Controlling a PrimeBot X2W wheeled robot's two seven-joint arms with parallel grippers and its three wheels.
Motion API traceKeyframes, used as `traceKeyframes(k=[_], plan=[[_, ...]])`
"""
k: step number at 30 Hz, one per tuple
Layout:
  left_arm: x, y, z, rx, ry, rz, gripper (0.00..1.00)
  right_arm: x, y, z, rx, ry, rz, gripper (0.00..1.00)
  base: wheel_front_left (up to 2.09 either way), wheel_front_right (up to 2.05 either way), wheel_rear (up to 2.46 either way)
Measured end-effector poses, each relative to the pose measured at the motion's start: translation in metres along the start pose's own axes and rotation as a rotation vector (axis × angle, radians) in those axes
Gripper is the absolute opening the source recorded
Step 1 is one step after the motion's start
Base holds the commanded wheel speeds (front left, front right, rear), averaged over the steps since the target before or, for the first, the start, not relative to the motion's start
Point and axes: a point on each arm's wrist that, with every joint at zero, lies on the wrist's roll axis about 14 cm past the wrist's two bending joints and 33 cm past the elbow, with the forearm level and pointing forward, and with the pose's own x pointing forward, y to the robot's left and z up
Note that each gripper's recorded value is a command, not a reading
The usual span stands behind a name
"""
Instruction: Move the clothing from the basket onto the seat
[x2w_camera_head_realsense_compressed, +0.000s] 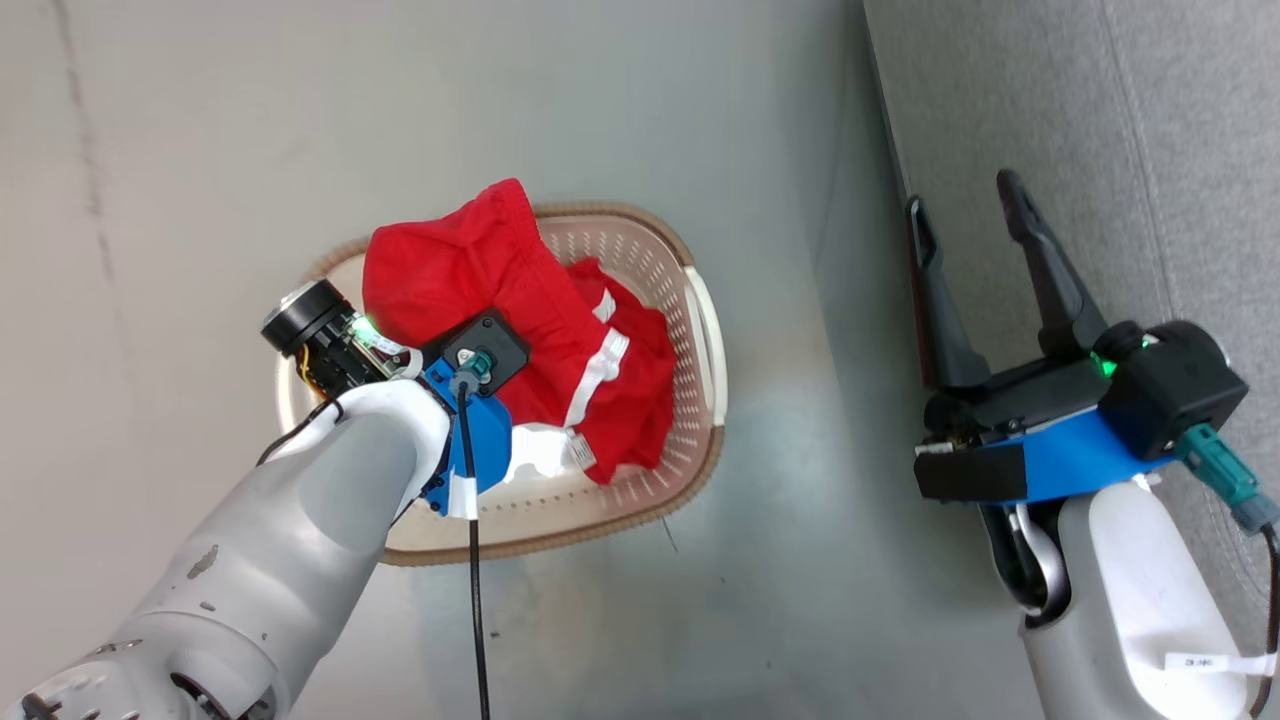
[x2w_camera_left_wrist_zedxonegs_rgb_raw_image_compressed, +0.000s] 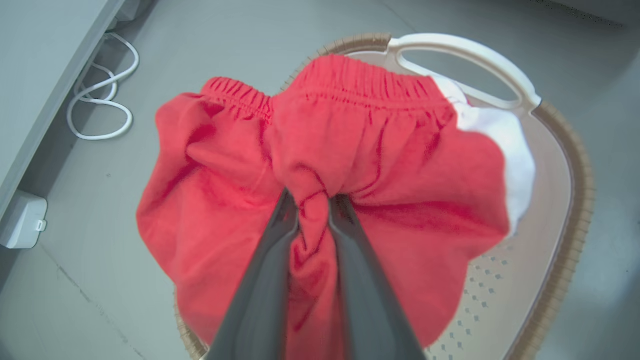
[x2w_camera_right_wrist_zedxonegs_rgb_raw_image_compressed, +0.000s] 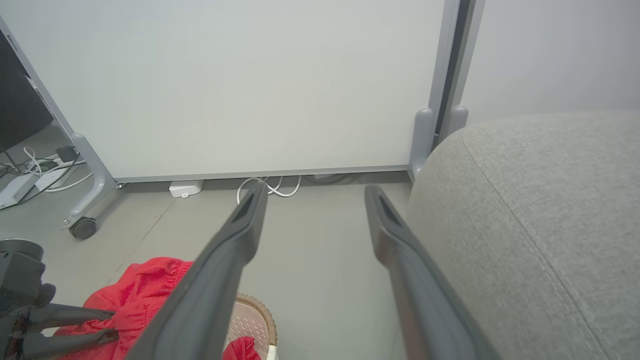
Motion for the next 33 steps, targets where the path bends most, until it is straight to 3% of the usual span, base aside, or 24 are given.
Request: traceKeyframes(k=[7, 15, 23, 33], plan=[[-0.047, 0.021, 0.042, -0.154, -0.15, 0.158, 0.0, -0.016, 0.019, 0.028, 0.002, -0.041, 0.035, 1.0, 0.0, 0.0, 0.0], [-0.108, 0.033, 0.101, -0.228, -0.393, 0.3, 0.0, -0.039, 0.035, 0.059, -0.005, -0.094, 0.06, 1.0, 0.0, 0.0, 0.0], [-0.168, 0.033, 0.143, -0.238, -0.585, 0.404, 0.0, -0.068, 0.047, 0.082, -0.011, -0.132, 0.08, 1.0, 0.0, 0.0, 0.0], [-0.221, 0.007, 0.172, -0.228, -0.749, 0.458, 0.0, -0.105, 0.059, 0.098, -0.016, -0.169, 0.098, 1.0, 0.0, 0.0, 0.0]])
